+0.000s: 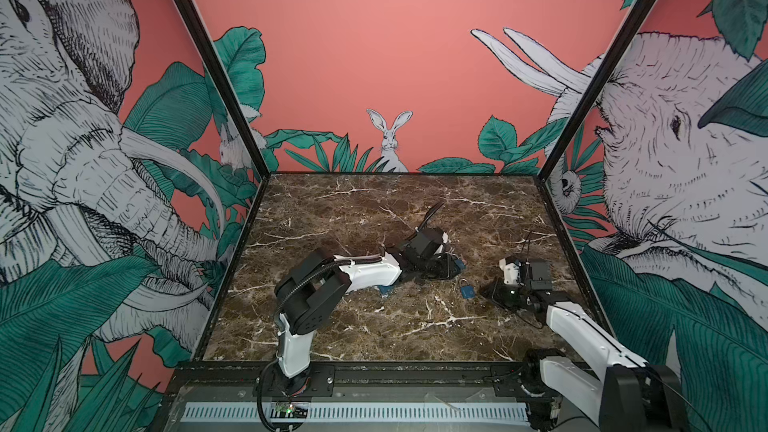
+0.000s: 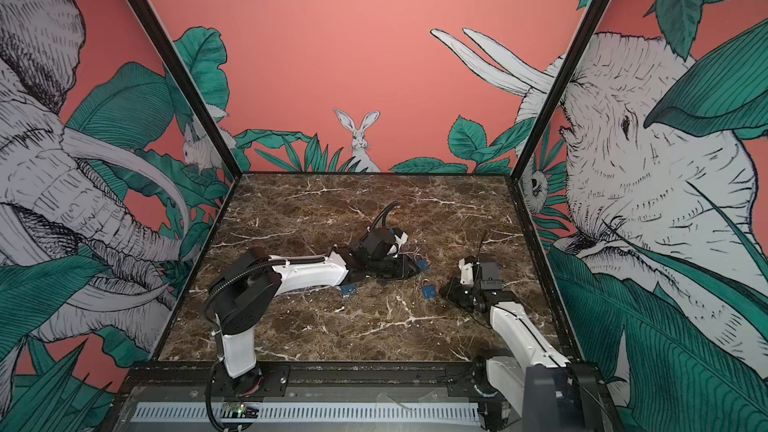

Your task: Lock with the key

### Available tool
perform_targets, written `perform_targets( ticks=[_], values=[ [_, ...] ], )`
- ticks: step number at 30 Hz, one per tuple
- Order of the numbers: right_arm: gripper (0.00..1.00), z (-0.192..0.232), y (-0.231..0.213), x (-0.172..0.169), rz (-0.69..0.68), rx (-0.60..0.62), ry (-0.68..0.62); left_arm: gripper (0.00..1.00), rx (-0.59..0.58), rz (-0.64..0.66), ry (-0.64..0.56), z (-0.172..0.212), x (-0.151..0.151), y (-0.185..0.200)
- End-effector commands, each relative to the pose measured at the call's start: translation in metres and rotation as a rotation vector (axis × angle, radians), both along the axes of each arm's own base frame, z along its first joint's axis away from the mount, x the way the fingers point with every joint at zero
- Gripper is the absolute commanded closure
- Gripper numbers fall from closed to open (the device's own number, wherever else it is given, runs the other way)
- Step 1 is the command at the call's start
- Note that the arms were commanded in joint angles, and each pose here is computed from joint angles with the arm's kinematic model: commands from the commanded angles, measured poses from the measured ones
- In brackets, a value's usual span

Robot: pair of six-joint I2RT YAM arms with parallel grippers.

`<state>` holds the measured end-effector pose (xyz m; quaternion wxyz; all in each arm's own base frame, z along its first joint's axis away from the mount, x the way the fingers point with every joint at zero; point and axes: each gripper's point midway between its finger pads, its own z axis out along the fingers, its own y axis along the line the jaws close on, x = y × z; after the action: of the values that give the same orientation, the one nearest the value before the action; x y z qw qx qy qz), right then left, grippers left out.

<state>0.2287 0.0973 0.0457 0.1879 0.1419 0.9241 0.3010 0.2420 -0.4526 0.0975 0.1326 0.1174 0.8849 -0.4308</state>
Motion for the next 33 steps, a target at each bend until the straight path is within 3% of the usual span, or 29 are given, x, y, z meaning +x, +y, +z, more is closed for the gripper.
perform_targets(
  ticks=[1,13,33],
  values=[
    [1.0,0.003,0.002,0.014,0.002,-0.001,-0.052,0.69,-0.003,0.008,-0.013,0.008,0.0,0.009],
    [1.0,-0.008,0.01,0.022,0.022,-0.016,-0.029,0.69,-0.012,0.036,-0.012,0.007,0.005,0.019],
    [0.83,-0.001,0.008,0.017,0.034,-0.054,-0.024,0.69,-0.033,0.051,0.003,0.004,0.009,0.024]
  ],
)
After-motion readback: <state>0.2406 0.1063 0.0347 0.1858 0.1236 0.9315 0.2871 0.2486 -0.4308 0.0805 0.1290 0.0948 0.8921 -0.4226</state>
